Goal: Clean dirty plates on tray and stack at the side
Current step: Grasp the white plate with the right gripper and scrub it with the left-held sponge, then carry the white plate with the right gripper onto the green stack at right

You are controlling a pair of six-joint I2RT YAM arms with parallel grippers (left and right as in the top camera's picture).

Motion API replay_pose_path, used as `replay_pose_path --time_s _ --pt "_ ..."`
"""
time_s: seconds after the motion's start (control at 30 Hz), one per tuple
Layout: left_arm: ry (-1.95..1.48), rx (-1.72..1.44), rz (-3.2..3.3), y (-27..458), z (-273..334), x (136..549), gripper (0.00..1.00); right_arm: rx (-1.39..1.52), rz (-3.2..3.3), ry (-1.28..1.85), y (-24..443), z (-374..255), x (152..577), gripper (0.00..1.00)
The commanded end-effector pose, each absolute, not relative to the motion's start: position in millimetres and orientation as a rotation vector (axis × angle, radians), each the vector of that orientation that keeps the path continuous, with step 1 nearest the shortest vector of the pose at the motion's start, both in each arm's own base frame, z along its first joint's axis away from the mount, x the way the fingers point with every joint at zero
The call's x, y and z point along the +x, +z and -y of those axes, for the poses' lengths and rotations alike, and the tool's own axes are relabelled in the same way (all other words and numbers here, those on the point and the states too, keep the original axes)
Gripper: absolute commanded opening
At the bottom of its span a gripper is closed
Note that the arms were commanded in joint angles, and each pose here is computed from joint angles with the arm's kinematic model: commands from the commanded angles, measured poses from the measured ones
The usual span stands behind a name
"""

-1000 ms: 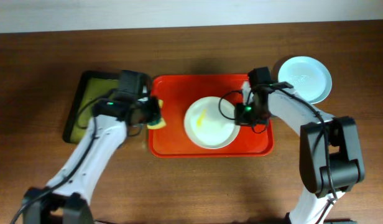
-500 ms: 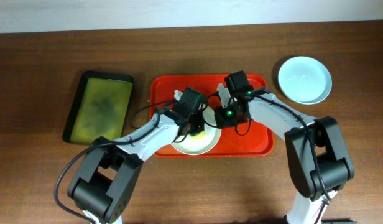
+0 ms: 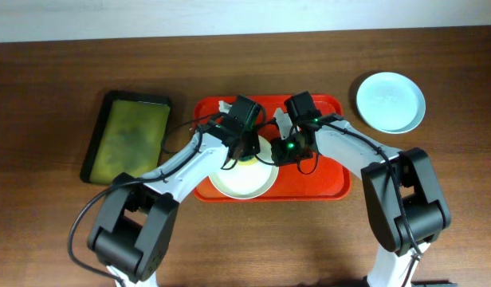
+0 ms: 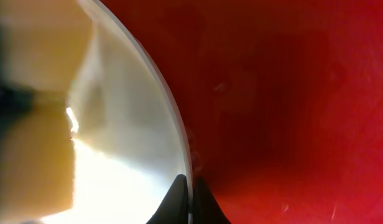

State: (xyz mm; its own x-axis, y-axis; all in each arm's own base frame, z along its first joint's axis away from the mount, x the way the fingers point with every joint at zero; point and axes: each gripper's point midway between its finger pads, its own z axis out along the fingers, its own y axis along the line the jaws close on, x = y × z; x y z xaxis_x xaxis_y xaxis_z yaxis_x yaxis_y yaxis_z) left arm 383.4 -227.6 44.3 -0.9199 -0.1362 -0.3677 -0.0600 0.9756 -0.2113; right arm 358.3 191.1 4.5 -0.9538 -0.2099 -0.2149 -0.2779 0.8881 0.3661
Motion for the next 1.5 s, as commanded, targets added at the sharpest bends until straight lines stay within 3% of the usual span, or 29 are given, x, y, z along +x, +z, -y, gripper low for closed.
replay_pose_path --time_s 0.0,0.07,0.23,0.33,0.43,0.53,0.6,0.73,0.8,0.93,1.1,1.17,1.23,1.37,1.47 --pt "-0.144 -0.16 -2.806 -2.8 216.1 382.2 0.0 -0.369 -2.97 0.507 -22.7 -177.3 347.5 0.04" --pt "0.145 -0.203 -2.756 -17.5 175.9 389.8 0.0 -0.369 -2.97 0.507 -22.7 -177.3 347.4 0.04" --pt "0.62 -0.193 -2.636 8.3 108.6 384.7 0.0 -0.369 -2.97 0.507 -22.7 -177.3 347.4 0.04" --pt "0.604 -0.209 -2.596 39.6 105.3 384.2 0.0 -0.369 -2.971 0.506 -22.8 -177.2 347.2 0.04" --pt "0.323 -0.261 -2.537 111.4 121.7 380.8 0.0 -0.369 -2.972 0.507 -22.9 -177.2 347.1 0.04" --pt "-0.163 -0.177 -2.746 92.1 186.5 357.7 0.0 -0.369 -2.971 0.507 -22.8 -177.3 347.2 0.04" --pt "-0.261 -0.136 -2.832 56.7 205.9 345.9 0.0 -0.369 -2.971 0.507 -22.8 -177.3 347.2 0.04" --pt "-0.134 -0.083 -2.971 -9.6 210.5 327.1 0.0 -0.369 -2.967 0.507 -22.6 -177.5 348.0 0.04" --pt "0.085 -0.097 -2.942 -14.5 183.2 329.5 0.0 -0.369 -2.967 0.507 -22.6 -177.5 348.0 0.04" --pt "0.671 -0.09 -2.742 14.2 105.6 338.5 0.0 -0.369 -2.967 0.507 -22.6 -177.5 348.1 0.04" --pt "0.55 -0.226 -2.576 84.9 100.0 371.7 0.0 -0.372 -2.953 0.511 -18.6 -179.2 352.3 0.04" --pt "0.416 -0.374 -2.538 117.3 77.6 382.3 0.0 -0.406 -2.92 0.511 6.3 -183.3 363.9 0.04" --pt "0.213 -0.57 -2.589 117.5 45.2 389.8 0.0 -0.462 -2.871 0.437 43.1 -182.4 383.6 0.04" --pt "-0.002 -0.786 -2.63 98.8 -16.5 402.1 0.0 -0.51 -2.817 -0.032 95.9 -156.5 409.2 0.04" --pt "0.039 -0.92 -2.612 79.7 -64.8 403.6 0.0 -0.583 -2.544 -0.608 169.5 -157.8 425.3 0.04"
